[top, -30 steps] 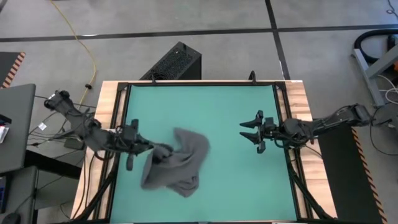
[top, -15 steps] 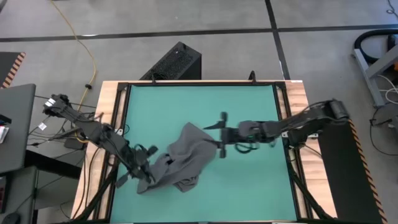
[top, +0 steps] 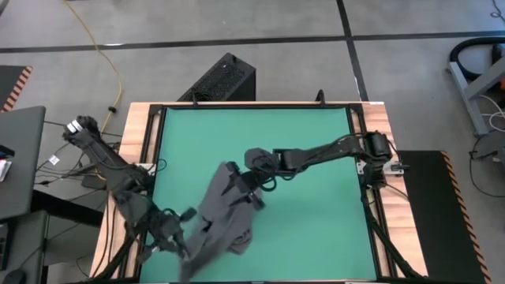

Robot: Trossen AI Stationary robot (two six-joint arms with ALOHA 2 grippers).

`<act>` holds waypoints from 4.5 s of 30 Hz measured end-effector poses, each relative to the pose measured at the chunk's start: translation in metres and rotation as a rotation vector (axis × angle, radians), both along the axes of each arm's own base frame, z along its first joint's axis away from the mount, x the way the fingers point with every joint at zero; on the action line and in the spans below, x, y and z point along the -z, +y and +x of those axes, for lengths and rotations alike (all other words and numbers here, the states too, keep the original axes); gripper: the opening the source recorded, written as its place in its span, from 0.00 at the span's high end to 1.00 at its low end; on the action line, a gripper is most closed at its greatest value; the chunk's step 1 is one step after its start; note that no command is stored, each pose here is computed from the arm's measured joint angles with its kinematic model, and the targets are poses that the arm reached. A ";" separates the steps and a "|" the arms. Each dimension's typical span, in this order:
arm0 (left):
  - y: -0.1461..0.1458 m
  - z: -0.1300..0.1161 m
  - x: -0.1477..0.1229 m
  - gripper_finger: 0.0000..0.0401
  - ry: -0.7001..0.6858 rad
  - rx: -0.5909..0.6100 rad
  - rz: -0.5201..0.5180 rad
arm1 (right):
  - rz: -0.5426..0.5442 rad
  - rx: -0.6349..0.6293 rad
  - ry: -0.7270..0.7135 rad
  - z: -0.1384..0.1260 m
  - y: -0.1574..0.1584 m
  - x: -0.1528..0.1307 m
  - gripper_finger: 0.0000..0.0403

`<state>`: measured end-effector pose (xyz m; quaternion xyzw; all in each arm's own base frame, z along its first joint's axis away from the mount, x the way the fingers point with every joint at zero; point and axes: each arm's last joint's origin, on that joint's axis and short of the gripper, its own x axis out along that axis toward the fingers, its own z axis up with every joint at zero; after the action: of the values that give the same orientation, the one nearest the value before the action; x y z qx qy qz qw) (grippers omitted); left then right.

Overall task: Roll towel
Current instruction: Prepare the gray towel for folding

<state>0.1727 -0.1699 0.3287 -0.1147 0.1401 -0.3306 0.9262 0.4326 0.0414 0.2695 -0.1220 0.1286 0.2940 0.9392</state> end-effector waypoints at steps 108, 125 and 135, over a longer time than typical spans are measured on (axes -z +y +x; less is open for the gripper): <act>0.039 0.018 -0.145 1.00 -0.087 0.198 0.494 | -0.258 0.096 0.091 0.018 0.025 0.058 0.49; 0.031 0.013 -0.146 1.00 -0.112 0.214 0.507 | -0.236 0.197 0.075 0.014 -0.005 0.079 0.53; 0.031 0.013 -0.146 1.00 -0.113 0.214 0.507 | -0.224 0.225 0.014 0.010 -0.014 0.088 0.53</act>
<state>0.1852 -0.1388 0.4742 0.1547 0.1778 -0.3868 0.8915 0.4429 0.0273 0.1820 -0.2086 0.1802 0.1715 0.9458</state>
